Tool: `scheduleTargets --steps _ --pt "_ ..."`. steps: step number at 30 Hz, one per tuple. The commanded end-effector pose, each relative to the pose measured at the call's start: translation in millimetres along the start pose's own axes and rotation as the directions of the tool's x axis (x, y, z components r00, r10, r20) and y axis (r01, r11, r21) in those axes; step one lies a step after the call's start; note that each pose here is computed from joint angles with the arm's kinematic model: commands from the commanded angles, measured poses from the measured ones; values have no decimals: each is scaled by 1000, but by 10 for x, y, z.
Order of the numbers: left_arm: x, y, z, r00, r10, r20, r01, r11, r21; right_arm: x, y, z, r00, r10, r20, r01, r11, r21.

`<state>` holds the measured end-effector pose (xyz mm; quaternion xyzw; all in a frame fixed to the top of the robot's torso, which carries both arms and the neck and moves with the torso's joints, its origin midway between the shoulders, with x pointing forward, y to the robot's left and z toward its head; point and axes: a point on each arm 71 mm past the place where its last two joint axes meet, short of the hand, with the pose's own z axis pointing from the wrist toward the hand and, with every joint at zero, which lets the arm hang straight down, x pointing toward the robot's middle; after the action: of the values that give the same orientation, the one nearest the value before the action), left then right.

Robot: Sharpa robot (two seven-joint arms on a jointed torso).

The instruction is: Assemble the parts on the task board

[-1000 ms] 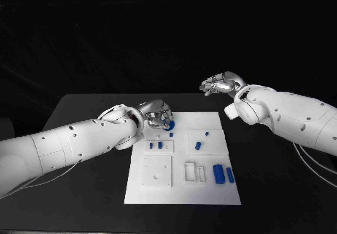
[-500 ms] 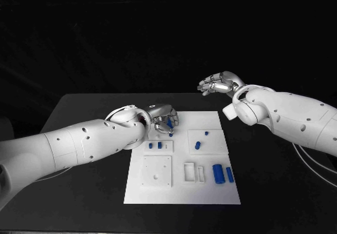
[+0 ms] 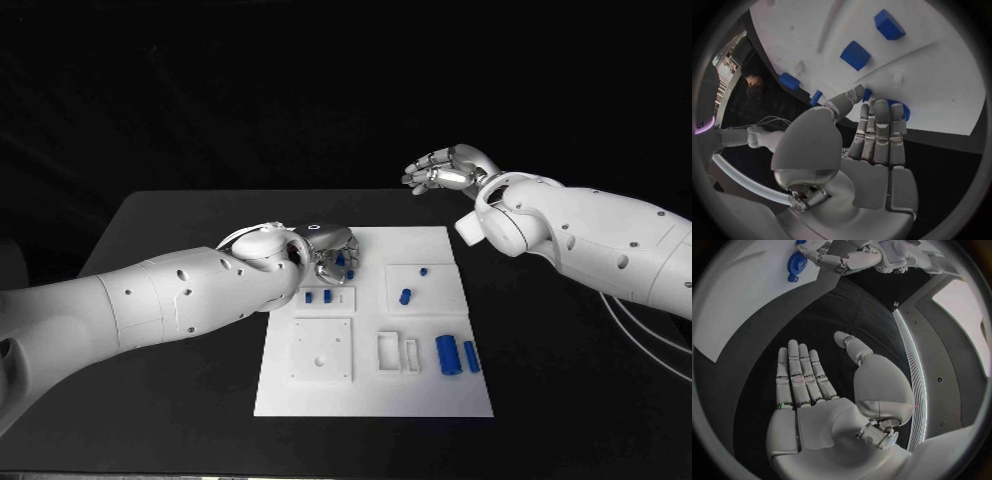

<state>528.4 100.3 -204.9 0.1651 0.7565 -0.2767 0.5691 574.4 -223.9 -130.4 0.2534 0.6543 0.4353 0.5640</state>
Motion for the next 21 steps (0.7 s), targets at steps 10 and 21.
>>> scheduleTargets --steps 10,21 --pt "54 47 21 999 33 -26 -33 999 -5 32 35 1 1000 -6 -8 6 1000 -19" --pt "121 37 30 997 17 -69 -17 1000 11 43 39 4 1000 -7 -12 7 1000 -19"
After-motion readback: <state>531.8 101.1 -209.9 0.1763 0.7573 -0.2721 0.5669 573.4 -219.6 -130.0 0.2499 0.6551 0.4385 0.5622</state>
